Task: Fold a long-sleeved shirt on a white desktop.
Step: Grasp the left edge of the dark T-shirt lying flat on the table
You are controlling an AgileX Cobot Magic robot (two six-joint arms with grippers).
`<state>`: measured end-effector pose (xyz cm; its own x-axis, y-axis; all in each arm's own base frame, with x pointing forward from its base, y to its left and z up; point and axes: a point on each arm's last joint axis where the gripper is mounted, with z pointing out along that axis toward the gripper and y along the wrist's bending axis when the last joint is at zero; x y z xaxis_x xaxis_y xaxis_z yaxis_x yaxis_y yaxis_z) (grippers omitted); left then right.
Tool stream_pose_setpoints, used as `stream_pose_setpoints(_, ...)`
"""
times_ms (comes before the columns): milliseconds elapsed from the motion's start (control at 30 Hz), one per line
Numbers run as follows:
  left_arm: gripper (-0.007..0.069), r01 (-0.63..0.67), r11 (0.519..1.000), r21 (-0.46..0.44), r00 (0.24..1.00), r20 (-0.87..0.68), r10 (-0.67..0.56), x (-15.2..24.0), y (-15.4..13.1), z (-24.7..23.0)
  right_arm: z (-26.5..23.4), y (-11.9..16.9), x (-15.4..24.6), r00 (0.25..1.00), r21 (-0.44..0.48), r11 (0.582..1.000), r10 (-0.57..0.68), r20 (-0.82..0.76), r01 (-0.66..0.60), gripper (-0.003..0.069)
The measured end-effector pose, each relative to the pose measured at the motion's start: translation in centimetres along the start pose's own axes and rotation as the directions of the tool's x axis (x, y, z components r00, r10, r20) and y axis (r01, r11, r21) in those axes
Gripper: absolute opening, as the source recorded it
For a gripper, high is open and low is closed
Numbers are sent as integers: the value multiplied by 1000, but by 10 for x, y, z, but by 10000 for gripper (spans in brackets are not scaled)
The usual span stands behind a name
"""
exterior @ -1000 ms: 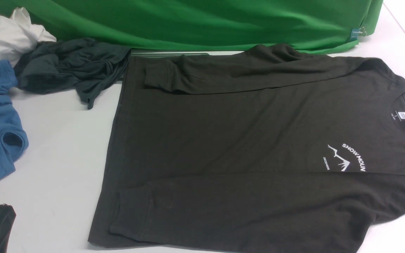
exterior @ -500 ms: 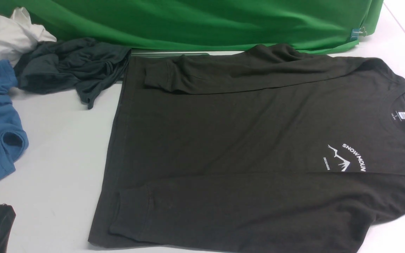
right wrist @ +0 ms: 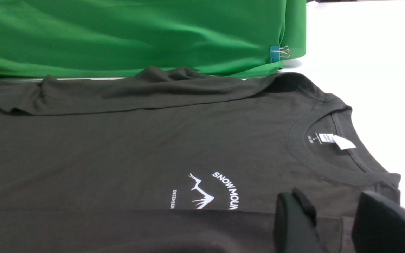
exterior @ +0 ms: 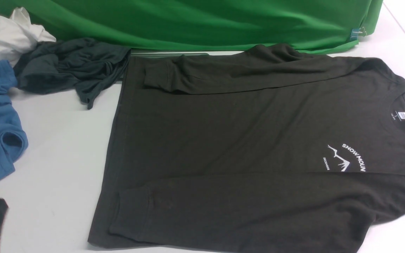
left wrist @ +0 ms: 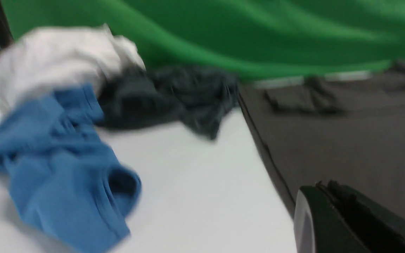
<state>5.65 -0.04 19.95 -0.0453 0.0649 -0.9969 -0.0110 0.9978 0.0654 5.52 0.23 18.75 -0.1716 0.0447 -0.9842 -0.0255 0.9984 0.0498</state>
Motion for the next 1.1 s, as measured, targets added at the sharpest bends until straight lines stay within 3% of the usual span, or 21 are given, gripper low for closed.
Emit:
stream_pose_setpoints(167, 20, 205, 979, -19, 969, 141, -200, -12, 4, -1, 0, 0, 0, 1000, 0, 1000, 0, 0, 0, 240)
stream_pose_setpoints(200, 20, 332, 943, -8, 926, 194, -324, -16, 7, -2, 0, 0, 0, 1000, 0, 1000, 0, 0, 0, 240)
stream_pose_setpoints(300, 20, 488, 872, 22, 840, 257, -477, -21, 10, -3, 0, 0, 0, 1000, 0, 1000, 0, 0, 0, 240)
stream_pose_setpoints(533, 20, 541, 840, 38, 805, 265, -530, -22, 10, -3, 0, 0, 0, 1000, 0, 1000, 0, 0, 0, 240)
stream_pose_setpoints(700, 20, 589, 806, 56, 789, 176, -589, -25, 6, -3, 0, 0, 0, 1000, 0, 1000, 0, 0, 0, 240)
stream_pose_setpoints(867, 20, 560, 825, 77, 826, 28, -564, -54, -1, -4, 0, 0, 0, 1000, 0, 1000, 0, 0, 0, 240)
stream_pose_setpoints(933, 20, 456, 884, 102, 884, -163, -437, -70, -10, -2, 0, 0, 0, 1000, 0, 1000, 0, 0, 0, 240)
stream_pose_setpoints(967, 20, 455, 884, 105, 886, -156, -437, -73, -9, -2, 0, 0, 0, 1000, 0, 1000, 0, 0, 0, 240)
stream_pose_setpoints(1100, 20, 339, 914, 222, 874, -434, -218, -89, -22, 9, 0, 0, 0, 1000, 0, 1000, 0, 0, 0, 240)
